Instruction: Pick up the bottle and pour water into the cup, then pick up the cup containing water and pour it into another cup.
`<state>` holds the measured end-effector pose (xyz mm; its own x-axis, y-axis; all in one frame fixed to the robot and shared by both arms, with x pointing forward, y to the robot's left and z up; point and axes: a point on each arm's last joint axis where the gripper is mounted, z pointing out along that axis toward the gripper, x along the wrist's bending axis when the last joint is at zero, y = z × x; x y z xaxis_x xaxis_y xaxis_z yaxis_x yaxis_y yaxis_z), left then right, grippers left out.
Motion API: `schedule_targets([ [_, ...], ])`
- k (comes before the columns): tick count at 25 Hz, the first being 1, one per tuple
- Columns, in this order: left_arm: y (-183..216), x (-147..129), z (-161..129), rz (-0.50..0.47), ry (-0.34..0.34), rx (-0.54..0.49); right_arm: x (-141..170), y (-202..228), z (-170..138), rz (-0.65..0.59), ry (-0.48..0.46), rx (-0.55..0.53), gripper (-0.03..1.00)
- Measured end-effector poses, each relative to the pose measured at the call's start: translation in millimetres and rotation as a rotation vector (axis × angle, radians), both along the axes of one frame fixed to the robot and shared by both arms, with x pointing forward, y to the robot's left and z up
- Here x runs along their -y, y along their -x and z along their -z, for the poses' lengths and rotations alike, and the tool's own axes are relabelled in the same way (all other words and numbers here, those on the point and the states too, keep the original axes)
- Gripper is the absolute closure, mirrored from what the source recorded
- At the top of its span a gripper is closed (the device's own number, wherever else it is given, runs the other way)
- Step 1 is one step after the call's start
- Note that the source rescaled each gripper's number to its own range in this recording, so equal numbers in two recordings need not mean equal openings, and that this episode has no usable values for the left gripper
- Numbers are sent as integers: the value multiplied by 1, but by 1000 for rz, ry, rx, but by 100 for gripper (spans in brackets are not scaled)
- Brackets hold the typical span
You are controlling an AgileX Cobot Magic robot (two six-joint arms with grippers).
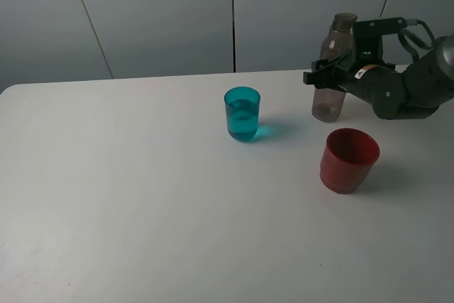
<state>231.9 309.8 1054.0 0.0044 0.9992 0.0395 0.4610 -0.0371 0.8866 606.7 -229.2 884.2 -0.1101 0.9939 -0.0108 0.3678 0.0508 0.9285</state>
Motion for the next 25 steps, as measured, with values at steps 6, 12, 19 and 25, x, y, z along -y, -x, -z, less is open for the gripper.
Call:
schedule_targets([
  [6, 0, 0, 0, 0, 0, 0, 0, 0, -1, 1, -3, 8, 3],
  [12, 0, 0, 0, 0, 0, 0, 0, 1, -25, -2, -14, 34, -2],
  [19, 0, 0, 0, 0, 0, 0, 1, 14, -80, -26, -12, 48, -2],
  [25, 0, 0, 0, 0, 0, 0, 3, 43, -126, -60, -14, -47, -3],
])
